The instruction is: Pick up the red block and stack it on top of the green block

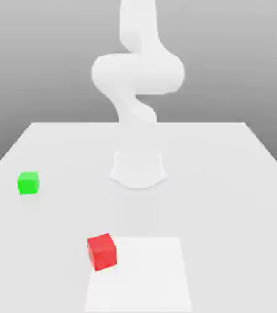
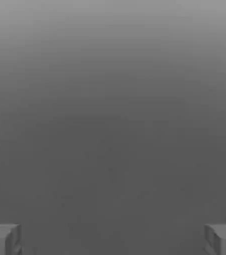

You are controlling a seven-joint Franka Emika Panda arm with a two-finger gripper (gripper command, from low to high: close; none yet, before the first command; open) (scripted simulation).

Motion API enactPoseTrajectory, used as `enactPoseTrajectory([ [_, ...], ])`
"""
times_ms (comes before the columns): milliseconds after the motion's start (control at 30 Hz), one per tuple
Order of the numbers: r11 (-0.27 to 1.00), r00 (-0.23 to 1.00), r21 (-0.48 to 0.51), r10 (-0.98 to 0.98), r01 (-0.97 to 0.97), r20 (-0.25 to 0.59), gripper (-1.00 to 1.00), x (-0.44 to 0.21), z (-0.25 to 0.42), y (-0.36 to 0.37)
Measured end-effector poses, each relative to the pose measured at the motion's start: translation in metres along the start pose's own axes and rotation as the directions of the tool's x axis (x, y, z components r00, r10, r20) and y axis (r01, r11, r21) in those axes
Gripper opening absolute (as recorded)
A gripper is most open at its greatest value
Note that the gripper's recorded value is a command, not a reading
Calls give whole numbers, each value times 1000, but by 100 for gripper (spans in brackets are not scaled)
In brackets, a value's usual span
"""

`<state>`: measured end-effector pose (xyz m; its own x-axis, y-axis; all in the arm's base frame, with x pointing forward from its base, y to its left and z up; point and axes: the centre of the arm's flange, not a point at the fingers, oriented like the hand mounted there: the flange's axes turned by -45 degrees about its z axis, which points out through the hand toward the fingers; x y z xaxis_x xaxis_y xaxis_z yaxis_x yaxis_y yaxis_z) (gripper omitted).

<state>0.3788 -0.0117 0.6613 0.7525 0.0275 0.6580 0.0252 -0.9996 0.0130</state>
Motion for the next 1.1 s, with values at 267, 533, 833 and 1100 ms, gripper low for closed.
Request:
enactPoseTrajectory([
  [267, 987, 944, 68, -161, 148, 289, 0, -85, 190, 33],
  [533, 947, 790, 194, -320, 255, 523, 0, -230, 310, 54],
  [833, 922, 697, 262, -387, 285, 603, 0, -335, 377, 60],
  [1100, 922, 697, 263, -387, 284, 604, -100, -343, 384, 60],
])
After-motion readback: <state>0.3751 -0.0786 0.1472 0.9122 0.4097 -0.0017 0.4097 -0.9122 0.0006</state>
